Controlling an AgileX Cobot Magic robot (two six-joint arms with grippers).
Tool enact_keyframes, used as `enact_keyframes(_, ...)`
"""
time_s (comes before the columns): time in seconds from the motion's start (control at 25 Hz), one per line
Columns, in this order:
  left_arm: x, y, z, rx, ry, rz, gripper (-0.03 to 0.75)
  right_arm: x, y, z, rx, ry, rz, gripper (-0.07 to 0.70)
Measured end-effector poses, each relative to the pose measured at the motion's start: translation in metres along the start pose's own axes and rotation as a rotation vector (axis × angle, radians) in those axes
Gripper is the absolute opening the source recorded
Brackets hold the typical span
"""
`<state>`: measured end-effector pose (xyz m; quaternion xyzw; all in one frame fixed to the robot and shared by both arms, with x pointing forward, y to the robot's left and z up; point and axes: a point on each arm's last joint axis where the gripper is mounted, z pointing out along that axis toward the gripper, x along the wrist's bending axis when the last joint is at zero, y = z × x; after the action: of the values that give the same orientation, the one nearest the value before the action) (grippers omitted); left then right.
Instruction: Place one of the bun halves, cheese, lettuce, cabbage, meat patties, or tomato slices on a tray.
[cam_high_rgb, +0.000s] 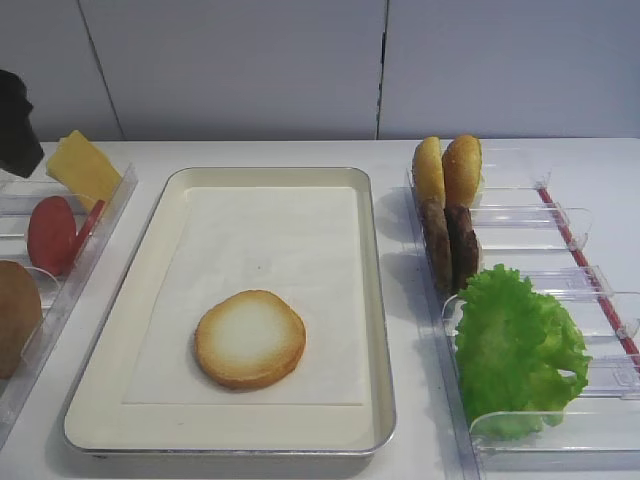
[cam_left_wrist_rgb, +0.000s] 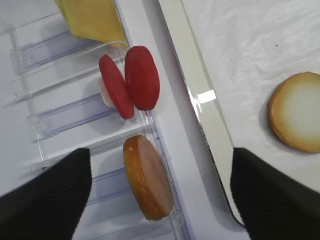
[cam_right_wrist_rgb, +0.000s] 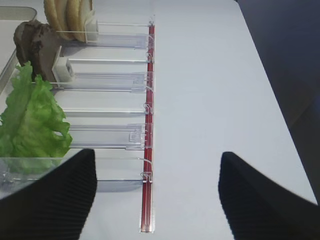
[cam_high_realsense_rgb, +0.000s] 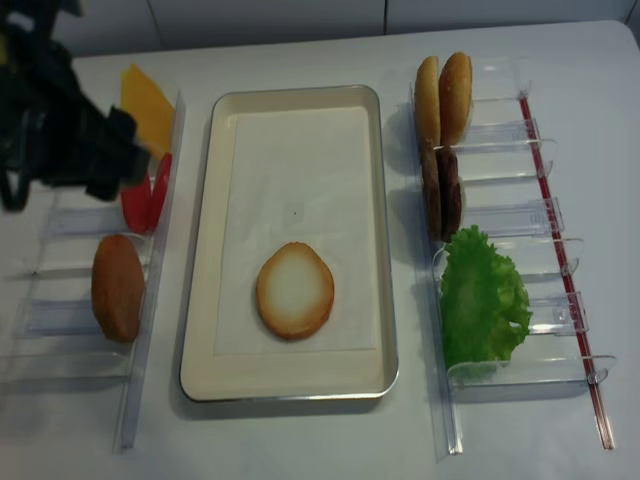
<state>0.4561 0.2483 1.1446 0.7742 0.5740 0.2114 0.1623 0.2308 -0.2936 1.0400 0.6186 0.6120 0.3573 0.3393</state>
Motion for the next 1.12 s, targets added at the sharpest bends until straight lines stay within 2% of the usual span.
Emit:
enact_keyframes(0.24, 0.001, -0.037, -0.025, -0.060, -0.010, -0.017, 0.534, 0.000, 0.000, 0.000, 0.000, 0.000, 0.000, 0.545)
enact_keyframes(0.64, 0.000, -0.115, -0.048, -0.153, -0.023, -0.038, 0.535, 0.000, 0.000, 0.000, 0.000, 0.000, 0.000, 0.545)
enact_keyframes(1.0, -0.003, -0.180, -0.047, -0.227, -0.029, -0.055, 0.534, 0.000, 0.000, 0.000, 0.000, 0.000, 0.000, 0.545)
enact_keyframes(1.12, -0.005, -0.198, -0.040, -0.273, -0.033, -0.078, 0.534, 0.000, 0.000, 0.000, 0.000, 0.000, 0.000, 0.545)
